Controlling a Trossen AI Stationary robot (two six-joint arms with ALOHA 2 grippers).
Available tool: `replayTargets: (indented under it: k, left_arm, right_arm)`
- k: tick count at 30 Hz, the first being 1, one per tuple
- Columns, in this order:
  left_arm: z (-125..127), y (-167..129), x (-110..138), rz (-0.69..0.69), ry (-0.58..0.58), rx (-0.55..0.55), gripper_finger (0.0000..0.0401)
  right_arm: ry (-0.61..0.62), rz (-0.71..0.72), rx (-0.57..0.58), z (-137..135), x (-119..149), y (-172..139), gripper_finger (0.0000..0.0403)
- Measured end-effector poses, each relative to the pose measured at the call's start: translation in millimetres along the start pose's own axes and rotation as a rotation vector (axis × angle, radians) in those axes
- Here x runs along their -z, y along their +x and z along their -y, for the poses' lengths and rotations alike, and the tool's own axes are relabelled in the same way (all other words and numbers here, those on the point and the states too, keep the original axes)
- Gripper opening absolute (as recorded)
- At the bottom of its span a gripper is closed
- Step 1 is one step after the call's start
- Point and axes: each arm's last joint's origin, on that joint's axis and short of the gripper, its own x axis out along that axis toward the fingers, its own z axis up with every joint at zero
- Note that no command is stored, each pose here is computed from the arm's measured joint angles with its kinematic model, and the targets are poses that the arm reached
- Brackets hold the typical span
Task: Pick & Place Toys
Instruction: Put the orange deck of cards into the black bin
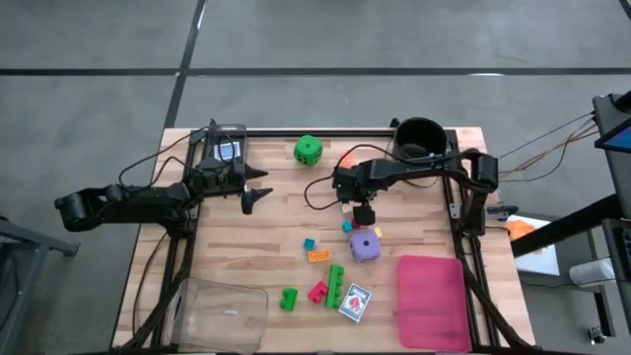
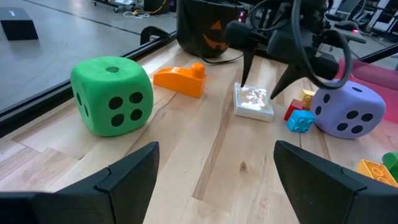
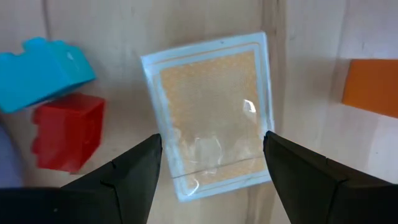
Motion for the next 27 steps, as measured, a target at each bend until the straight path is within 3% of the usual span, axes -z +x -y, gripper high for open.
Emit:
replayTargets:
  k: [19,27]
  left_arm:
    - [0,0,0,-0.004,0.003,-0.001,0.0317]
    - [-1,0,0,-0.002,0.003,-0.023,0.0317]
  right_arm:
    - [-0.027,-0.065,0.029,-1,-2,22,0.0282]
    - [-0.045,0.047,0.063,6,-13,24,0.0282]
